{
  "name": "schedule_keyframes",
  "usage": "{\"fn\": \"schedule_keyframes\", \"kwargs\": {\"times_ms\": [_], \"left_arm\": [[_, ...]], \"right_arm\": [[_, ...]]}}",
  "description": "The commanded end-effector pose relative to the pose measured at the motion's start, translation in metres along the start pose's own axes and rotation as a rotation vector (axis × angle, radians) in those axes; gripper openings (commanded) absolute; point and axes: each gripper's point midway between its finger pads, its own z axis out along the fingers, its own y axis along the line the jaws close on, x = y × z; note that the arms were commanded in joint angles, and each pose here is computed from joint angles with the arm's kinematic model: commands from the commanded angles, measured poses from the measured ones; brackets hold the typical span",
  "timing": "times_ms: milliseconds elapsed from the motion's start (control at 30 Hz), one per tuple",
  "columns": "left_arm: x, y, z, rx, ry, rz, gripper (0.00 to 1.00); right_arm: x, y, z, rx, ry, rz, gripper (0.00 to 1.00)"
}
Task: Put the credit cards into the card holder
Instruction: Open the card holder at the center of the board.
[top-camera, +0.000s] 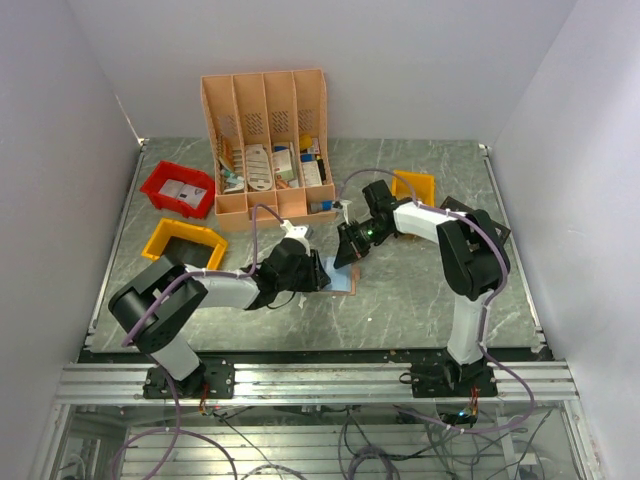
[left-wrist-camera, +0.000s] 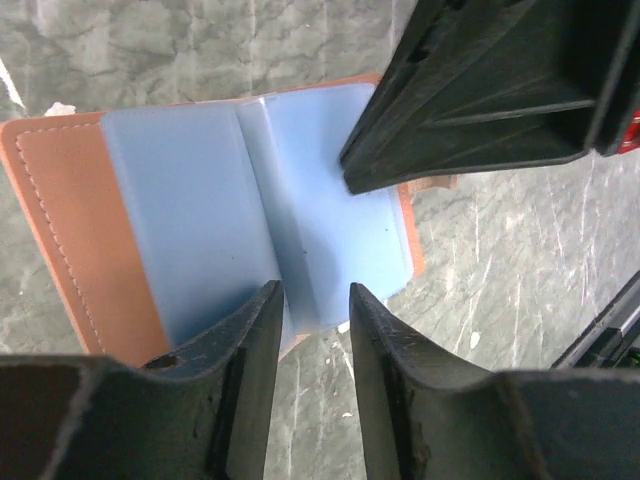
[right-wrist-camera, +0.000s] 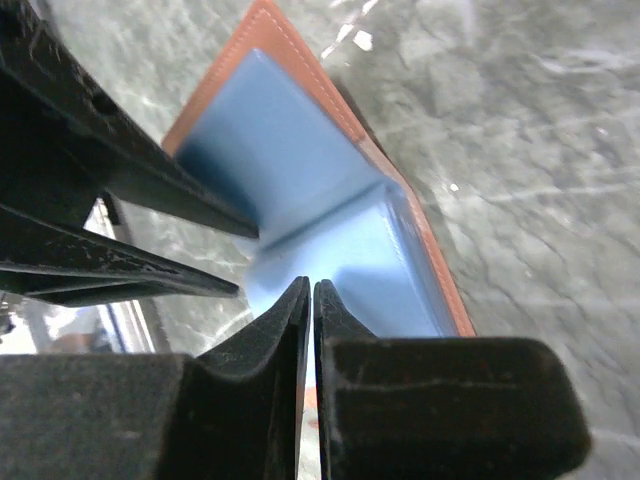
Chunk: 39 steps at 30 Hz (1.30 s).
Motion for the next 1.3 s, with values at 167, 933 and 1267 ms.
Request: {"fn": "schedule_keyframes", "kwargs": {"times_ms": [167, 933, 1267], "left_arm": [[-0.001, 0.008, 0.009, -0.045, -0.009, 0.017, 0.42], [0.033, 0.055, 0.012, -0.144, 0.059, -0.088, 0.09], [0.033, 0.039, 0.019, -0.047, 0.066, -0.086, 0.10]], "right_arm": [[0.010, -0.020, -0.024, 0.180, 0.078, -0.119, 0.18], [0.013, -0.014, -0.038, 0.066, 0.035, -0.033, 0.35], [0.019, -0.006, -0.024, -0.023, 0.033, 0.021, 0.35]]}}
